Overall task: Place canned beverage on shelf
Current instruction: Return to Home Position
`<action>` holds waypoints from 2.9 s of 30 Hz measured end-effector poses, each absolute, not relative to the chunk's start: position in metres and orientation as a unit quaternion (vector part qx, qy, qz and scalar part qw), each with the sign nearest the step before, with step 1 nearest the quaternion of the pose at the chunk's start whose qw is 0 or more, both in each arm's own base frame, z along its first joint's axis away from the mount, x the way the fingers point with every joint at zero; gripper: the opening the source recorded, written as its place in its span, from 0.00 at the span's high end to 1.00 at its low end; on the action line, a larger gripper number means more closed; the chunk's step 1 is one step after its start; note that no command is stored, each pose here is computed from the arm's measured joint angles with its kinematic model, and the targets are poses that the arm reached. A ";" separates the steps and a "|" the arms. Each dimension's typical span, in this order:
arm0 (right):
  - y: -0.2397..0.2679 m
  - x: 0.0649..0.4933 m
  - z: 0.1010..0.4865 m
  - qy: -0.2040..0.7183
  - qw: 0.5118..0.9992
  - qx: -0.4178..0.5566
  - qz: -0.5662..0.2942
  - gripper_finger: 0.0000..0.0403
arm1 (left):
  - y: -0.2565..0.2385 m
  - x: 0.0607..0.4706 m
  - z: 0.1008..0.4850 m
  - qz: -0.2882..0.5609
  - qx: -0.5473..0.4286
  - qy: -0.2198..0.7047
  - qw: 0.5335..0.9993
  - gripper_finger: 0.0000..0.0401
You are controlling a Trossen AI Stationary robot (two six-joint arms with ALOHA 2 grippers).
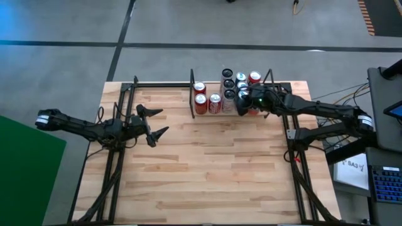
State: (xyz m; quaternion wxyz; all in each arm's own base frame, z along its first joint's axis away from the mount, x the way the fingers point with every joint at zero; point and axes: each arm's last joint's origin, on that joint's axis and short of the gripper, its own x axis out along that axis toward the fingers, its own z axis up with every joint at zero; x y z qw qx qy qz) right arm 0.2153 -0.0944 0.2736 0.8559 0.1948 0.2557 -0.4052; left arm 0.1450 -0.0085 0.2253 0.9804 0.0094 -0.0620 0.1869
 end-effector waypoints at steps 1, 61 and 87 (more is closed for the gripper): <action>-0.095 0.216 0.272 0.259 0.855 0.195 -0.406 0.98 | -0.009 0.145 0.225 0.187 0.010 -0.062 0.980 0.03; -0.094 0.215 0.276 0.304 0.866 0.156 -0.366 0.98 | -0.009 0.145 0.225 0.187 0.010 -0.062 0.980 0.03; -0.025 0.203 0.315 0.199 0.967 0.026 -0.160 0.98 | -0.012 0.145 0.227 0.138 0.022 -0.067 0.988 0.03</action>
